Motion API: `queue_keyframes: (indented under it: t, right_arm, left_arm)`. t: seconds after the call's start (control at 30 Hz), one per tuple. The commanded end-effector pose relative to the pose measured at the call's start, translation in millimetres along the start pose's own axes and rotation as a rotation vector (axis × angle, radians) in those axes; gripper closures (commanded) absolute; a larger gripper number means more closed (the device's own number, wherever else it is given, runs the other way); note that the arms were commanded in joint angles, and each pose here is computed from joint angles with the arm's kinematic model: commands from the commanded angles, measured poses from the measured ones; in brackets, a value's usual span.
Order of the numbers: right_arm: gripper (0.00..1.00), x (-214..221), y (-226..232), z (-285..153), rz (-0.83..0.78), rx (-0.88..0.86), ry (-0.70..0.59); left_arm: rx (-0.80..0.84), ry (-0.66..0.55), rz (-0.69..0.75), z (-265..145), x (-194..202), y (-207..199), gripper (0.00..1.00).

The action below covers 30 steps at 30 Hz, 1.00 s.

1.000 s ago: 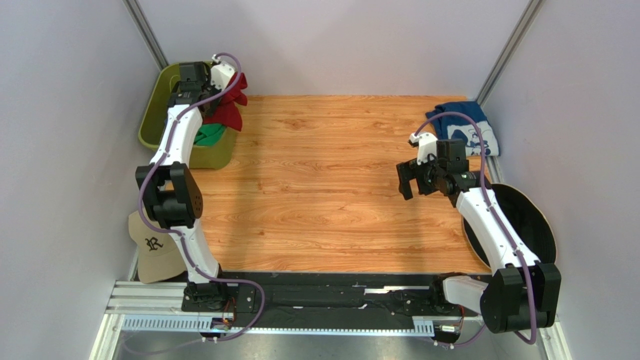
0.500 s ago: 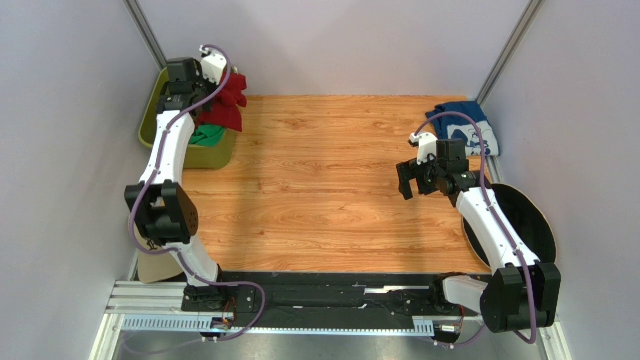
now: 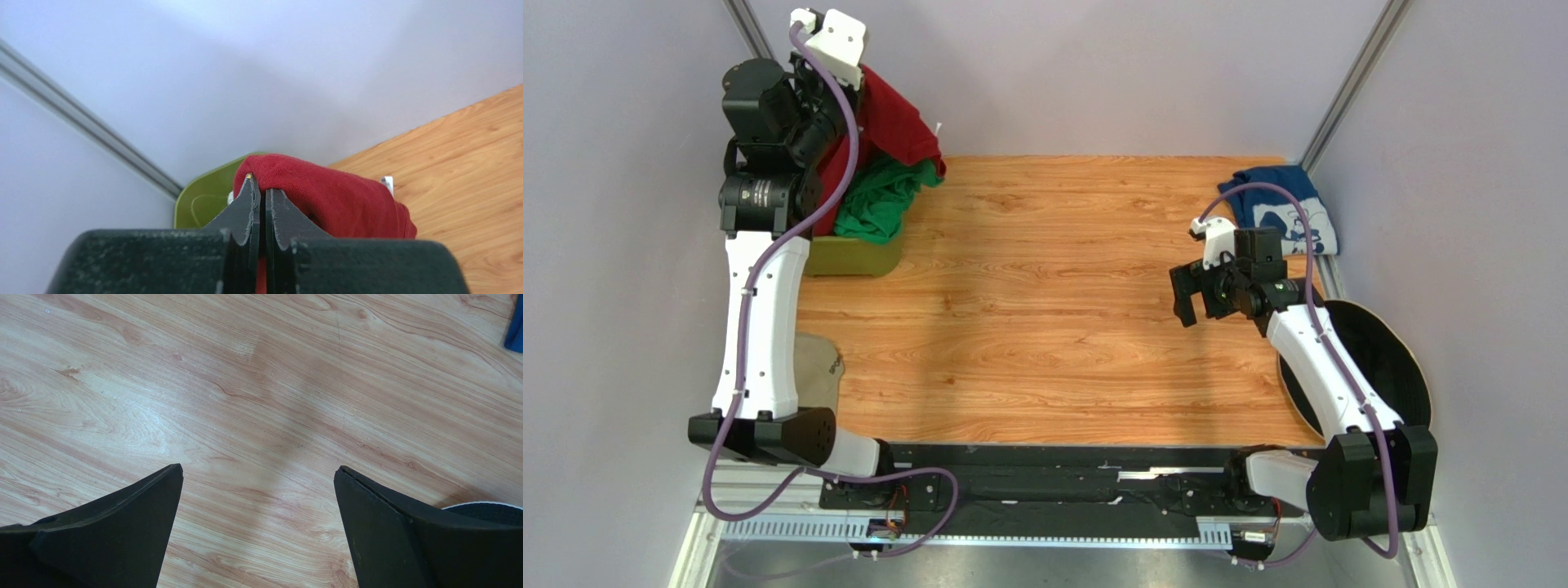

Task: Fold and stack the t-shirts
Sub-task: Grab the tshirt from the pile, then move the tshirt to the center of the board

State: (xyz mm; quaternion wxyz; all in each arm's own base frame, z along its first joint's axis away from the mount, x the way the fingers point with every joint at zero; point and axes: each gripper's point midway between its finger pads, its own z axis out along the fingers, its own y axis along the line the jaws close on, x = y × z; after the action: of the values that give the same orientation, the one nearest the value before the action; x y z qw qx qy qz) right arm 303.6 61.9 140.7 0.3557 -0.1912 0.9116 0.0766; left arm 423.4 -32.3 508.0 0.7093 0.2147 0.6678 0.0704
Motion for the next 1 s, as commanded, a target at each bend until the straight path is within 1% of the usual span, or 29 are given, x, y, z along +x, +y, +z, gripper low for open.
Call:
queue_keyframes:
  t: [0.0, 0.17, 0.3, 0.37, 0.47, 0.57, 0.67, 0.73, 0.77, 0.83, 0.87, 0.93, 0.97]
  right_arm:
    - [0.00, -9, 1, -1, -0.009, -0.007, -0.033]
    - [0.00, -9, 1, 0, -0.010, -0.004, -0.031]
    - [0.00, -8, 0, -1, -0.009, -0.002, -0.031]
    - [0.00, -9, 0, -1, -0.010, -0.002, -0.032]
    - [0.00, -8, 0, 0, -0.009, -0.001, -0.029]
    - [0.00, -8, 1, 0, -0.010, -0.005, -0.028]
    - [0.00, -7, 1, 1, -0.007, -0.006, -0.025]
    - [0.00, -7, 1, 1, -0.007, -0.005, -0.022]
    - [0.00, -7, 1, 1, -0.007, -0.006, -0.023]
    - [0.00, -7, 0, 1, -0.005, -0.005, -0.025]
    - [0.00, -8, 1, 1, -0.006, -0.005, -0.027]
    - [0.00, -7, 1, 1, -0.006, -0.006, -0.024]
    - [0.00, -7, 1, 1, -0.006, -0.006, -0.024]
  left_arm:
    - [0.066, -0.222, -0.037, -31, -76, -13, 1.00]
    - [0.155, -0.367, -0.066, -72, -132, -32, 1.00]
    - [0.278, -0.462, -0.174, -109, -170, -47, 1.00]
    - [0.349, -0.481, -0.211, -121, -180, -58, 1.00]
    - [0.402, -0.497, -0.218, -137, -188, -69, 1.00]
    - [0.460, -0.480, -0.230, -146, -184, -84, 1.00]
    - [0.532, -0.426, -0.252, -145, -165, -106, 1.00]
    - [0.573, -0.367, -0.259, -137, -142, -124, 1.00]
    - [0.606, -0.316, -0.266, -128, -123, -140, 1.00]
    - [0.604, -0.273, -0.241, -118, -103, -151, 1.00]
    - [0.624, -0.224, -0.239, -108, -84, -165, 1.00]
    - [0.618, -0.176, -0.216, -92, -63, -176, 1.00]
    - [0.637, -0.146, -0.211, -85, -49, -188, 1.00]
